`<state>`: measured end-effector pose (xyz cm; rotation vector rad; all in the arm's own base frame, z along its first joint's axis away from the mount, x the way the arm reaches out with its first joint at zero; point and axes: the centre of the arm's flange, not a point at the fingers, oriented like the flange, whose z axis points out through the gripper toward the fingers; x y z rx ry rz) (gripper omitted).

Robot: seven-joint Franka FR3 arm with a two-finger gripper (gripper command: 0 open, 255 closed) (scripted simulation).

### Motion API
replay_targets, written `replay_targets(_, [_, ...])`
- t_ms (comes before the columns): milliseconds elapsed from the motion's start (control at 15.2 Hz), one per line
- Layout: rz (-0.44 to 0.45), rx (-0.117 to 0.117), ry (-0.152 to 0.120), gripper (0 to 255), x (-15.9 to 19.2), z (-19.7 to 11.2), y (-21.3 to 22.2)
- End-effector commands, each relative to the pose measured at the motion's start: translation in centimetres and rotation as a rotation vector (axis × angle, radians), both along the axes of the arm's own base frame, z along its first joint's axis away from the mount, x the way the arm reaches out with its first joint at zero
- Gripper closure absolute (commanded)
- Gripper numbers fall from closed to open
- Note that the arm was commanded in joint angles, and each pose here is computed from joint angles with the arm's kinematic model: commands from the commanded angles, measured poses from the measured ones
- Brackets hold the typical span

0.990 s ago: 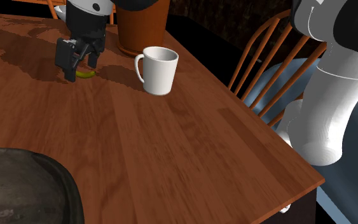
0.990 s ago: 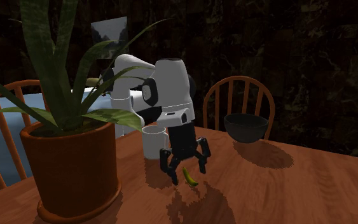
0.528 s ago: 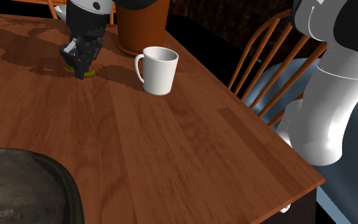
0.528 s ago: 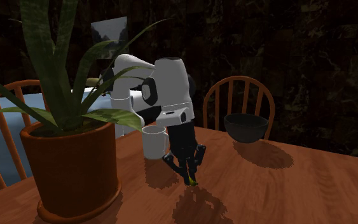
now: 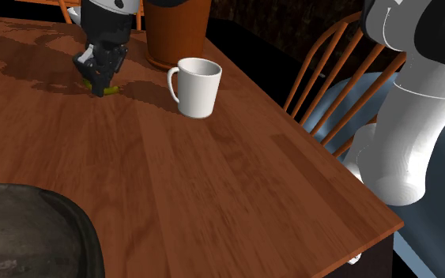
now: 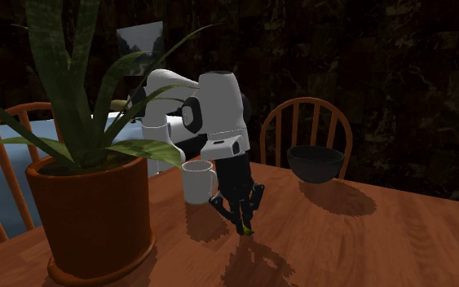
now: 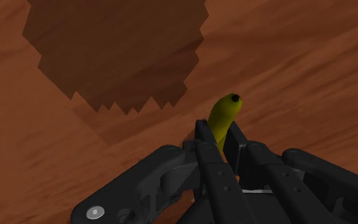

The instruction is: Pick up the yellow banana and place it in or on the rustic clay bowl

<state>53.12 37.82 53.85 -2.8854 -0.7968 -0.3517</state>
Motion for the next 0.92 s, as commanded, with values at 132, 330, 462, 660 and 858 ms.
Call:
replay_targets(132, [0.001, 0.0, 0.001, 255, 0.0, 1.9, 0.0])
replay_targets(330, [0.001, 0.0, 0.001, 255, 0.0, 3.5, 0.0])
replay_targets(462, [0.001, 0.0, 0.001, 255, 0.0, 4.5, 0.0])
replay_targets(660, [0.001, 0.0, 0.001, 255, 0.0, 6.1, 0.0])
replay_targets(858, [0.001, 0.0, 0.001, 255, 0.0, 7.7, 0.0])
